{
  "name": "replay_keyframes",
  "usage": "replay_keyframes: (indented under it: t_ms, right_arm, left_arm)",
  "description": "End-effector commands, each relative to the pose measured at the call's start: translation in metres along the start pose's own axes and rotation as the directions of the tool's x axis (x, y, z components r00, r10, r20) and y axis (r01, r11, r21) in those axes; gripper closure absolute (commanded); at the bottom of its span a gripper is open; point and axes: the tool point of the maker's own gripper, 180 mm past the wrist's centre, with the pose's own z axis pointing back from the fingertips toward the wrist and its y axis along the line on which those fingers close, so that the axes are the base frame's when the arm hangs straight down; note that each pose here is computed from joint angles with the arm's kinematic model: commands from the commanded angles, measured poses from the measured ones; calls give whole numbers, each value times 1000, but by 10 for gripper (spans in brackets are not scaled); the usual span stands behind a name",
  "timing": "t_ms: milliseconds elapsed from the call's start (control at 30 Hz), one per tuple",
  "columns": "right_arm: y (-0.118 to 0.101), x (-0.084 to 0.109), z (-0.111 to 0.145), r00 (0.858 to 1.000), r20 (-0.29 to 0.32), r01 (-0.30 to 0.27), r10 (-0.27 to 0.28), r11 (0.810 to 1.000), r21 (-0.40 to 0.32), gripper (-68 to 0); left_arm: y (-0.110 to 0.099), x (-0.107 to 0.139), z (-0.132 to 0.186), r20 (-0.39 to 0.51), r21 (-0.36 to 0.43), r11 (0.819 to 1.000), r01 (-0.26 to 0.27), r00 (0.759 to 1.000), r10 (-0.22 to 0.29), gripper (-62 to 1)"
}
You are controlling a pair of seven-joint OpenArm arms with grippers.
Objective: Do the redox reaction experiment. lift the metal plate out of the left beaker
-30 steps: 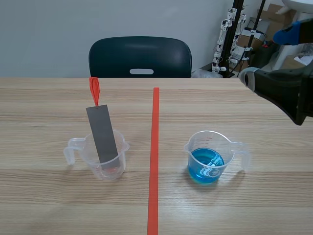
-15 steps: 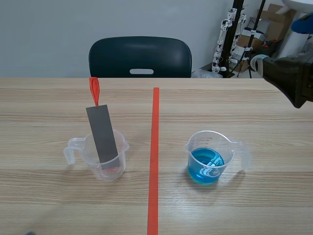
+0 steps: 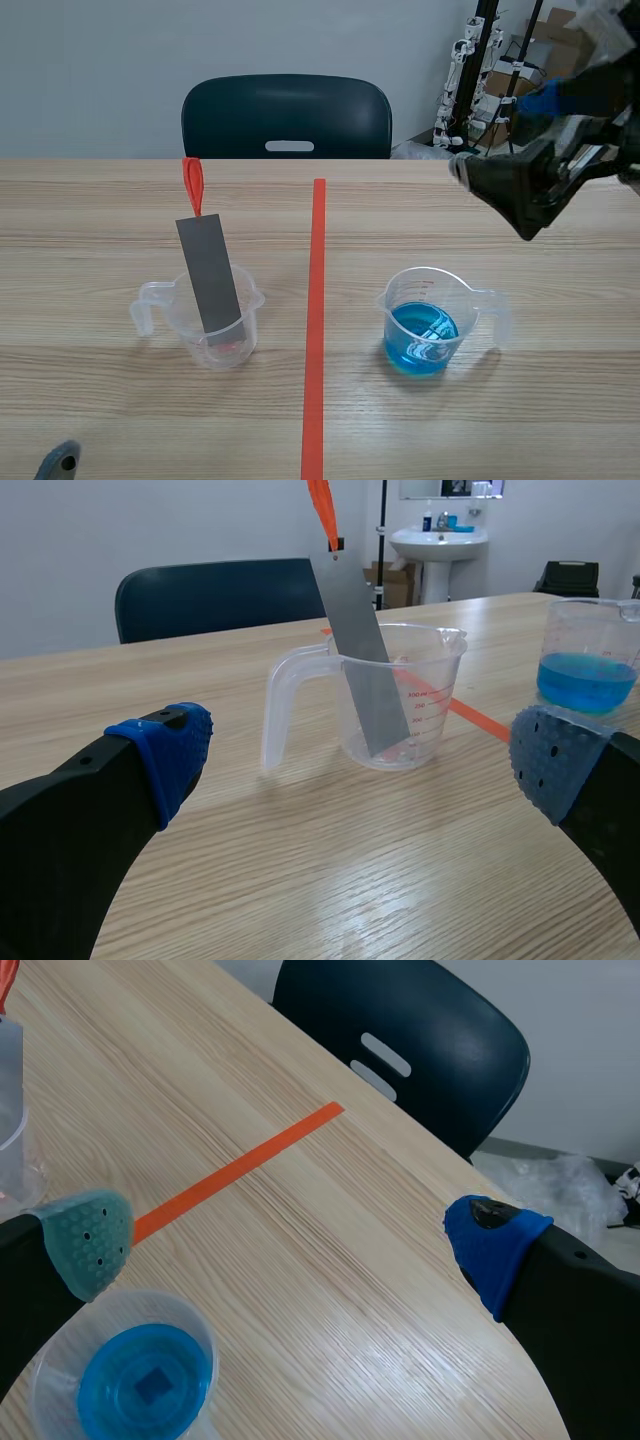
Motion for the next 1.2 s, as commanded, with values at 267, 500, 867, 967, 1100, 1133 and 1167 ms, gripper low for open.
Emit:
replay_keyframes:
  t_ms: [267, 500, 867, 967, 1100, 1133, 1167]
  right_arm:
    - [13, 40, -19, 997, 75, -13, 5, 993, 116, -679]
    - [18, 31, -45, 1000, 16, 6, -8, 990, 141, -679]
    - [30, 20, -64, 999, -42, -20, 27, 984, 177, -679]
    - [38, 21, -72, 999, -39, -6, 14, 981, 194, -679]
    - [49, 15, -86, 998, -61, 20, -7, 976, 218, -679]
    - [52, 13, -90, 997, -69, 29, -14, 975, 221, -679]
    - [54, 10, -94, 997, -78, 38, -21, 974, 224, -679]
  left_arm:
    - [2, 12, -2, 60, 0, 1000, -10, 998, 10, -623]
    - [3, 12, -2, 59, 0, 1000, -7, 998, 7, -623]
    - [3, 11, 0, 51, 3, 1000, -8, 999, 7, -623]
    - [3, 11, 0, 51, 3, 1000, -8, 999, 7, -623]
    - [3, 11, 0, 51, 3, 1000, -8, 999, 7, -623]
    - [3, 11, 0, 51, 3, 1000, -8, 999, 7, -623]
    - [3, 11, 0, 51, 3, 1000, -8, 999, 7, -623]
